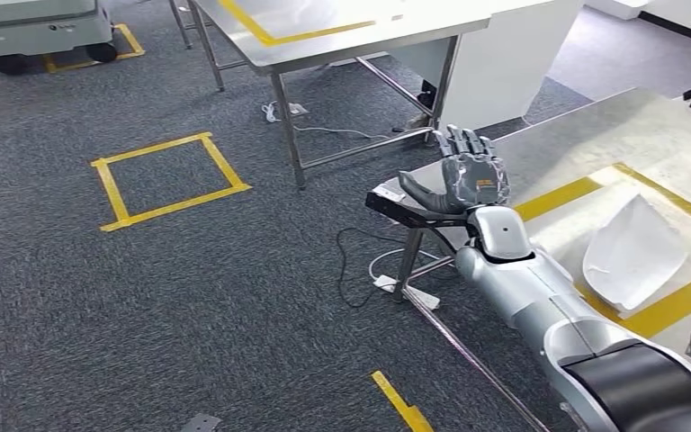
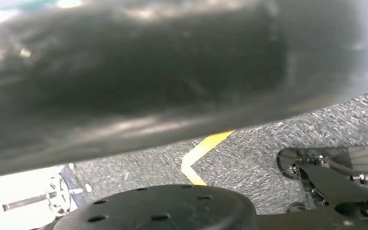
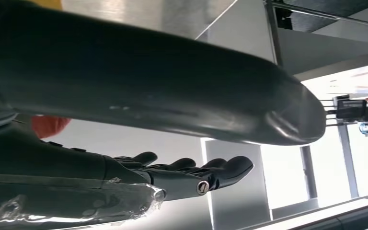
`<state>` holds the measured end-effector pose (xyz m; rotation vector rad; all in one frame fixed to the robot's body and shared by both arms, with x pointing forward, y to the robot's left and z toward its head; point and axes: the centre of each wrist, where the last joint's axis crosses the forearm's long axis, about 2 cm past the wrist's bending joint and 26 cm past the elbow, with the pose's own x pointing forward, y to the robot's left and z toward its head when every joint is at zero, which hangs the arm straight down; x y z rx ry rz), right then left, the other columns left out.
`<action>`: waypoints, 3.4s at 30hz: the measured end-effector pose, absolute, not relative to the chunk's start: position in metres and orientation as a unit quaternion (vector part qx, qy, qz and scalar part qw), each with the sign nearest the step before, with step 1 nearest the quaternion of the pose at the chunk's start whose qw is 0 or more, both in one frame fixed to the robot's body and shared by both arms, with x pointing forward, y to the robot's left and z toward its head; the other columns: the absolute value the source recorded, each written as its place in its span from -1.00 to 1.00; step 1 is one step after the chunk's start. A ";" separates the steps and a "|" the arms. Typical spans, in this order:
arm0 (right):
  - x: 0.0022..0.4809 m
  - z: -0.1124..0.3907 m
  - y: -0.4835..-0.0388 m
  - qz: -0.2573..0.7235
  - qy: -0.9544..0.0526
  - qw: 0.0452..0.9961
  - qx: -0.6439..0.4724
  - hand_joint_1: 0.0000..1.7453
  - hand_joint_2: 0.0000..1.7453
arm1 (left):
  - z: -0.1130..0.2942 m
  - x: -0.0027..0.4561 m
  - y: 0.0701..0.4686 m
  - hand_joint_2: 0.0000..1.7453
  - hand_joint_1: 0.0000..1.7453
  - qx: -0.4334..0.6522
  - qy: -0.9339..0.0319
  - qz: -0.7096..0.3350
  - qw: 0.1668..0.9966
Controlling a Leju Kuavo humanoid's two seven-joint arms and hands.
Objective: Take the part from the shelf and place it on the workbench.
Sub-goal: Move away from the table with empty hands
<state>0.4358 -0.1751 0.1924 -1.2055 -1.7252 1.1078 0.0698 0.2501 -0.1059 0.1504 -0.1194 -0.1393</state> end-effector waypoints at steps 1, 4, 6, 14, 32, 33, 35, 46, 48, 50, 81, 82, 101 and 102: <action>0.435 0.191 -0.175 0.433 -0.673 0.371 -0.472 -1.00 -1.00 | -0.106 0.070 0.250 -1.00 -1.00 0.075 -0.059 -0.069 0.993; 0.430 0.182 -0.174 0.438 -0.670 0.368 -0.473 -1.00 -1.00 | -0.106 0.067 0.250 -1.00 -1.00 0.077 -0.057 -0.066 0.993; 0.426 0.176 -0.173 0.440 -0.669 0.367 -0.472 -1.00 -1.00 | -0.107 0.066 0.251 -1.00 -1.00 0.080 -0.055 -0.065 0.993; 0.405 0.143 -0.172 0.455 -0.659 0.387 -0.457 -1.00 -1.00 | -0.107 0.066 0.251 -1.00 -1.00 0.080 -0.054 -0.059 0.994; 0.356 0.070 -0.211 0.444 -0.621 0.458 -0.456 -1.00 -1.00 | -0.107 0.062 0.251 -1.00 -1.00 0.081 -0.047 -0.041 0.995; 0.354 0.068 -0.213 0.443 -0.619 0.460 -0.456 -1.00 -1.00 | -0.107 0.062 0.252 -1.00 -1.00 0.081 -0.046 -0.041 0.995; 0.353 0.066 -0.214 0.443 -0.617 0.464 -0.457 -1.00 -1.00 | -0.108 0.059 0.252 -1.00 -1.00 0.082 -0.044 -0.040 0.995; 0.342 0.052 -0.232 0.436 -0.592 0.491 -0.466 -1.00 -1.00 | -0.107 0.061 0.252 -1.00 -1.00 0.082 -0.046 -0.040 0.995; 0.340 0.049 -0.236 0.435 -0.586 0.498 -0.469 -1.00 -1.00 | -0.107 0.062 0.252 -1.00 -1.00 0.083 -0.047 -0.039 0.995; 0.335 0.044 -0.239 0.435 -0.578 0.506 -0.470 -1.00 -1.00 | -0.107 0.060 0.252 -1.00 -1.00 0.083 -0.045 -0.036 0.995; 0.177 -0.065 -0.317 0.324 -0.365 0.750 -0.446 -1.00 -1.00 | -0.108 0.056 0.246 -1.00 -1.00 0.075 -0.050 -0.056 0.994; 0.172 -0.068 -0.317 0.319 -0.357 0.758 -0.443 -1.00 -1.00 | -0.108 0.056 0.246 -1.00 -1.00 0.074 -0.051 -0.067 0.994; 0.071 -0.104 -0.275 0.280 -0.112 0.908 -0.291 -1.00 -1.00 | -0.106 0.062 0.236 -1.00 -1.00 0.066 -0.052 -0.087 0.993; 0.068 -0.104 -0.273 0.276 -0.104 0.912 -0.285 -1.00 -1.00 | -0.106 0.061 0.235 -1.00 -1.00 0.066 -0.051 -0.086 0.993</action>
